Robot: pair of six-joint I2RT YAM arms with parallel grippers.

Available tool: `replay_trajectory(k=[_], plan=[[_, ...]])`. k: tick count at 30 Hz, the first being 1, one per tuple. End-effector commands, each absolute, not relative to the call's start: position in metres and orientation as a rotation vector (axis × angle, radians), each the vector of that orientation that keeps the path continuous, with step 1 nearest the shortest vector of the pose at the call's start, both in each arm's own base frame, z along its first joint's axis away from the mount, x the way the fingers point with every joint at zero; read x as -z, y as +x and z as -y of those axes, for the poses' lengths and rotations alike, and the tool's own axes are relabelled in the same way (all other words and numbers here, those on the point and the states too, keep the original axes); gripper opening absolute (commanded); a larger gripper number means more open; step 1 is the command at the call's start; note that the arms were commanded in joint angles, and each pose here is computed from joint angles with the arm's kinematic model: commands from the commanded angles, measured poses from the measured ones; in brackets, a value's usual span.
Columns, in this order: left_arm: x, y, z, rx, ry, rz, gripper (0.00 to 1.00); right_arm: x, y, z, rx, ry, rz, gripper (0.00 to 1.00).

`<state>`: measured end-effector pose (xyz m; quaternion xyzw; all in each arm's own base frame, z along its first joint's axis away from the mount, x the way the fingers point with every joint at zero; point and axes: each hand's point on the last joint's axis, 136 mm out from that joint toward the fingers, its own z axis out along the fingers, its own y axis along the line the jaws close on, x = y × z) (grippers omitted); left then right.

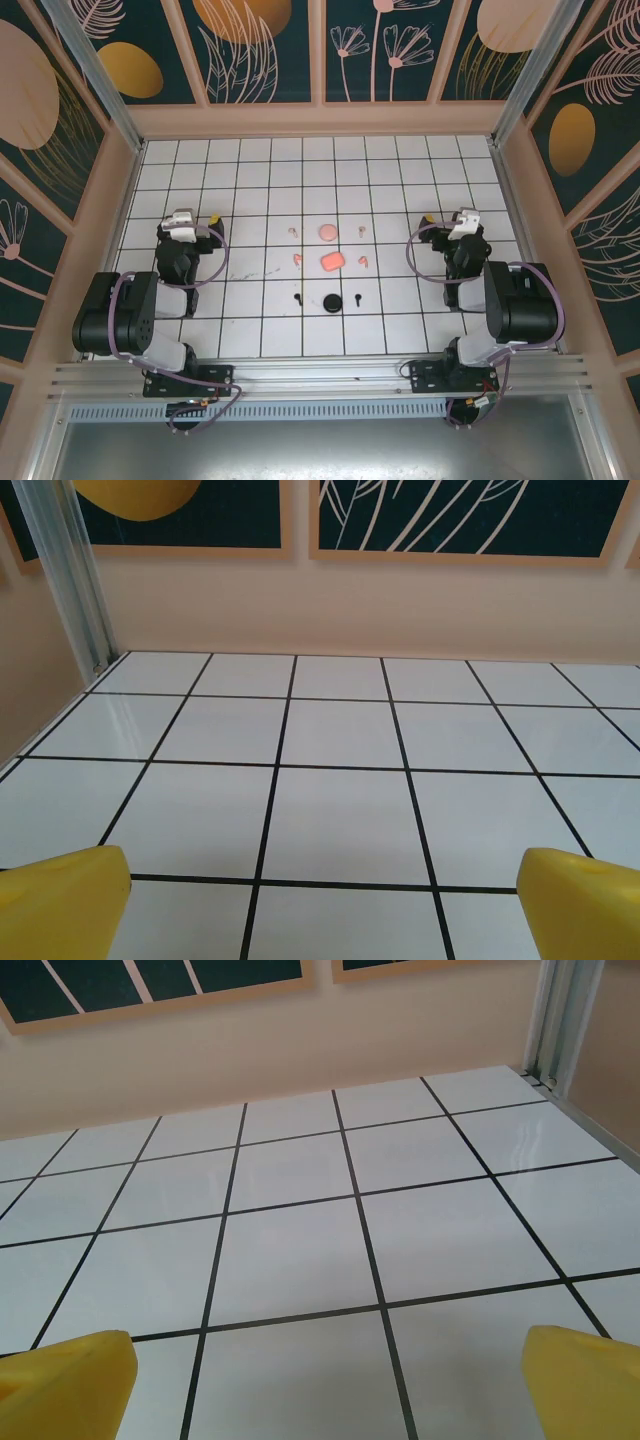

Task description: Insert the wireless bluetooth earbuds into the charging case

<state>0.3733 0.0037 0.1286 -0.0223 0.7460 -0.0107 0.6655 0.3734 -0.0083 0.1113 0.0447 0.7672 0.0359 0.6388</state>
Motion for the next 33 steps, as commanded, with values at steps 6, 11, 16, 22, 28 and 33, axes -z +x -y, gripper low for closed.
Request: replay_trajectory(k=[6, 11, 16, 22, 28, 33], plan=[[-0.136, 0.378, -0.016, -0.008, -0.128, -1.662, 0.99, -0.121, 0.379, 0.007, -0.097, 0.088, -1.719, 0.99], [-0.136, 0.378, -0.016, -0.006, -0.129, -1.663, 0.99, -0.121, 0.378, 0.007, -0.096, 0.089, -1.72, 0.99], [-0.135, 0.381, -0.017, -0.007, -0.129, -1.671, 0.99, -0.12, 0.379, 0.007, -0.101, 0.089, -1.723, 0.99], [-0.135, 0.38, -0.016, -0.005, -0.128, -1.669, 0.98, -0.121, 0.379, 0.008, -0.108, 0.09, -1.722, 0.99], [-0.149, 0.393, -0.026, -0.04, -0.192, -1.735, 0.94, -0.145, 0.378, 0.035, 0.03, 0.278, -1.713, 0.98], [-0.161, 0.405, -0.023, 0.026, -0.253, -1.805, 0.99, -0.171, 0.385, 0.033, -0.118, 0.474, -1.787, 0.99]])
